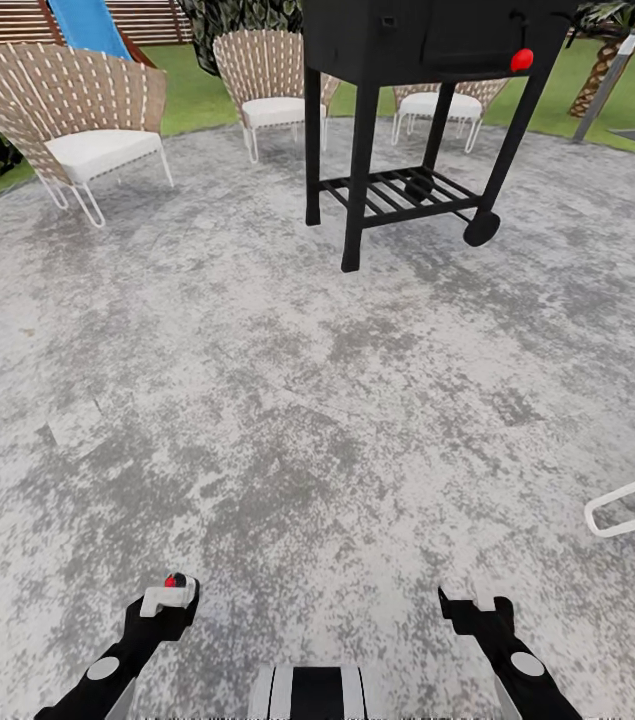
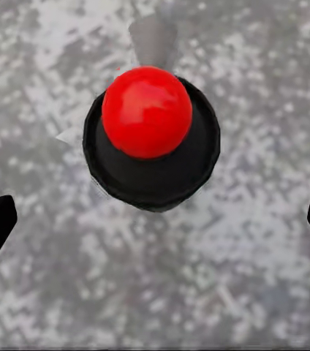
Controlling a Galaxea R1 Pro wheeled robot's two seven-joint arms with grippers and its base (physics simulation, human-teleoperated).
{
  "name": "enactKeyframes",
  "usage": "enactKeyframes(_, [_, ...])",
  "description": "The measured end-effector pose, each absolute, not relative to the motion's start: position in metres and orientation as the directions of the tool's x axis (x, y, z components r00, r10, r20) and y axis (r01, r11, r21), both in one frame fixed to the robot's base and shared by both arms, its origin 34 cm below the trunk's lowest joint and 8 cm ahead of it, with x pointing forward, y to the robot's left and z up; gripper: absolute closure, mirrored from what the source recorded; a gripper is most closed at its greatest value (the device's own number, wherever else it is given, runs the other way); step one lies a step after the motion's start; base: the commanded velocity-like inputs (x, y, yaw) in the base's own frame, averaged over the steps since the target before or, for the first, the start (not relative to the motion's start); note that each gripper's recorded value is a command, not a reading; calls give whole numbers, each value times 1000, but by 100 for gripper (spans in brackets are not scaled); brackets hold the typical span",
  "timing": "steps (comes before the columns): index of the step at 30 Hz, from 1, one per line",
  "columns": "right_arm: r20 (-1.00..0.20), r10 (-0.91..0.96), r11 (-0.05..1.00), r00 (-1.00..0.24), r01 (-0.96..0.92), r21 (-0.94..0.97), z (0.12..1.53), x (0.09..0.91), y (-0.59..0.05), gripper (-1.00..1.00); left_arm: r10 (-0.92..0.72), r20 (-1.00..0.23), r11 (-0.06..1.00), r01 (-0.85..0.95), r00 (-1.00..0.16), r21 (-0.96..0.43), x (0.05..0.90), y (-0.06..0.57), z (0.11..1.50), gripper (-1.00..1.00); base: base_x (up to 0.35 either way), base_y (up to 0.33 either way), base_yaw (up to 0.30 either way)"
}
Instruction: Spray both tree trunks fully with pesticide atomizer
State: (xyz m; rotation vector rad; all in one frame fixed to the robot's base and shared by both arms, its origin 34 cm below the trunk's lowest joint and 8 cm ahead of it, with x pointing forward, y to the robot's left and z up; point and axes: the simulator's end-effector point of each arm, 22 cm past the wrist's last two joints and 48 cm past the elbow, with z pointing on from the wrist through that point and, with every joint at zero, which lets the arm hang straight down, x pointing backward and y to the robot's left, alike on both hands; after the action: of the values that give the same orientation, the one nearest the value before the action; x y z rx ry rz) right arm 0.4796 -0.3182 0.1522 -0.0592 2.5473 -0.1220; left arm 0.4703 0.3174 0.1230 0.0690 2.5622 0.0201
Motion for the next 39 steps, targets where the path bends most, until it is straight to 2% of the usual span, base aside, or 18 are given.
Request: enactKeyframes(39, [-544,-69,995,-836,-18,-100,147,475,-318,-100,48,-536,999,37,-843,31,465,320,118,-100,19,0,0])
